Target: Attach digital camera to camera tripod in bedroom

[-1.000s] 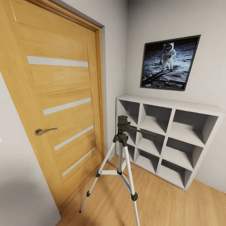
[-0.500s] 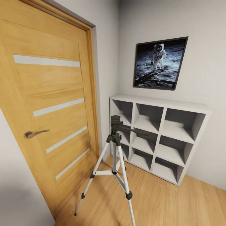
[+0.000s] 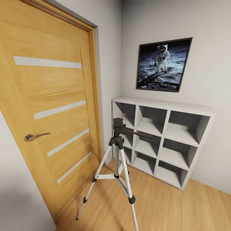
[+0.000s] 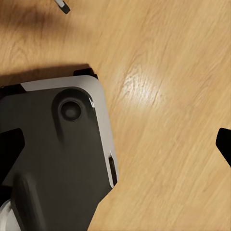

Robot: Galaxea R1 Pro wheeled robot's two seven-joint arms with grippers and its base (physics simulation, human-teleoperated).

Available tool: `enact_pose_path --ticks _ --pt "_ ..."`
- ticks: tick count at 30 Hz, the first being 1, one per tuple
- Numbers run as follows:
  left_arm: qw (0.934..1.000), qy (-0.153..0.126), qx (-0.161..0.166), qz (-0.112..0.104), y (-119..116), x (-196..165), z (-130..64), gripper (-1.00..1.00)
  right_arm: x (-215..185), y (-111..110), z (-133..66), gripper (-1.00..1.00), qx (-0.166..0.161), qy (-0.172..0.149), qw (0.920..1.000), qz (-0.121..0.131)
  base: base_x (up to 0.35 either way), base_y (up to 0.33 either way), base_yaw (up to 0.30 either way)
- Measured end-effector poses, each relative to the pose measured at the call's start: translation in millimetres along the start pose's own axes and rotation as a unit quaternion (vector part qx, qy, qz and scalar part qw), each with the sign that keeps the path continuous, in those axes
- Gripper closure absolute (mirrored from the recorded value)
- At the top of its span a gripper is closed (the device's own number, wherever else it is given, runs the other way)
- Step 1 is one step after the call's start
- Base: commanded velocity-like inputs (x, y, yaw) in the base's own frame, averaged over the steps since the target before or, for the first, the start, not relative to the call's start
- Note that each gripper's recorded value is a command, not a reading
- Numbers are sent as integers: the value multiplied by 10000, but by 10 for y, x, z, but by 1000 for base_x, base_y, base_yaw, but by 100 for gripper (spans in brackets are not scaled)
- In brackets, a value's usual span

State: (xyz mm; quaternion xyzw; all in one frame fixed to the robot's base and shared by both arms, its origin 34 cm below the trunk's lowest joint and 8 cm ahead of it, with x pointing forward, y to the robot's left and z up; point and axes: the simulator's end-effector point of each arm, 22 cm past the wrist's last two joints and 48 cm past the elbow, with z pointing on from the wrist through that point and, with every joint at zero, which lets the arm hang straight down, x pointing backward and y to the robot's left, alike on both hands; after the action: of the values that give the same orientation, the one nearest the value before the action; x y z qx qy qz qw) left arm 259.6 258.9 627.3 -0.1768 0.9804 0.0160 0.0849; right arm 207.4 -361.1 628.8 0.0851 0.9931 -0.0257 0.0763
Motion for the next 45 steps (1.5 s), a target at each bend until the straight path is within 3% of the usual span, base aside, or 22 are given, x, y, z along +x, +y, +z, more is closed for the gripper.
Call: enact_pose_path --ticks 45 --pt "10000 28 -23 -27 24 20 5 100 34 11 3 -100 -2 54 10000 -6 4 0 0"
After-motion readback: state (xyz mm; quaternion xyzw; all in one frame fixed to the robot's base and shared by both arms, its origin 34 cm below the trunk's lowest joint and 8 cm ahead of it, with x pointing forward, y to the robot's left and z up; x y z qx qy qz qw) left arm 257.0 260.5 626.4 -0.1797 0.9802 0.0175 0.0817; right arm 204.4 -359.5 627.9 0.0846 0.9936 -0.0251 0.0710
